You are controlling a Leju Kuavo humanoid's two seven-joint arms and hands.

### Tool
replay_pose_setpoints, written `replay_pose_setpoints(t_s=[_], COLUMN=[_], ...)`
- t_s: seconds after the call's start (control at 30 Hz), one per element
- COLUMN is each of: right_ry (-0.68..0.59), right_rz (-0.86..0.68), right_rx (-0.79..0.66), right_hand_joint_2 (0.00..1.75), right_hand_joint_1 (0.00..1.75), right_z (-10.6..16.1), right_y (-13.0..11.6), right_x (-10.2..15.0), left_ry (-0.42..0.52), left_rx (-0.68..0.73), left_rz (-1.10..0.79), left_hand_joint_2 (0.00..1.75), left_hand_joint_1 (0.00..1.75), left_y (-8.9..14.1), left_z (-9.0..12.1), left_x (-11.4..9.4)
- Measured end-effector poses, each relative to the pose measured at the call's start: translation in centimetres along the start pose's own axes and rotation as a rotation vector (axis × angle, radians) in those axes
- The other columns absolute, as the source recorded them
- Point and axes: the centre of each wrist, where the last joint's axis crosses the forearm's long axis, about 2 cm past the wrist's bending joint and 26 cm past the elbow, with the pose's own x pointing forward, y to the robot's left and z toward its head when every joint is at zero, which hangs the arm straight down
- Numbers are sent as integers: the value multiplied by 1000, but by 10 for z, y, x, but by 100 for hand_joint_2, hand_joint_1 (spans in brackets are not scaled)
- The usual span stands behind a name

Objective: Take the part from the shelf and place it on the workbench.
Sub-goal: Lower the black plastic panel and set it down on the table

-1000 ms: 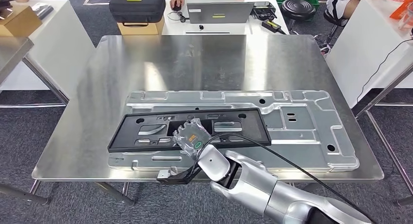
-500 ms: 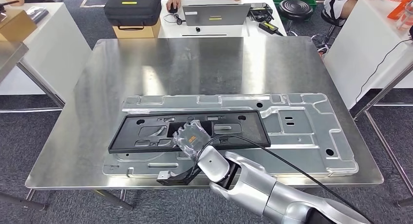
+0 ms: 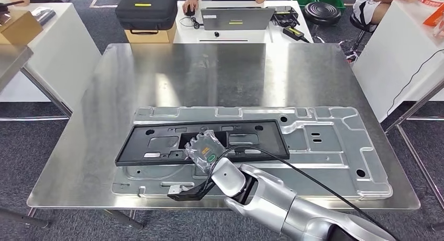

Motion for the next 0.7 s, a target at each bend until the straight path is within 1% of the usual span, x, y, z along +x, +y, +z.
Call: replay_pose_setpoints(t_s=[0.17, 0.33, 0.5, 0.7], right_ry=[0, -4, -5, -9], right_rz=[0, -4, -2, -1], right_rx=[-3, -2, -4, -6], right_hand_joint_2=[175, 175, 175, 175], right_hand_joint_1=[175, 175, 175, 175], right_z=[-1, -1, -2, -2], right_y=[-1, 0, -1, -2], right_x=[0, 2, 2, 1], left_ry=[0, -13, -1, 0], left_rx=[1, 8, 3, 2], left_rz=[1, 4, 3, 4], left_hand_joint_2=[175, 175, 175, 175], left_hand_joint_1=[0, 0, 0, 0], left_y=[0, 4, 2, 1], left_z=[0, -1, 0, 0], left_x=[0, 7, 2, 1])
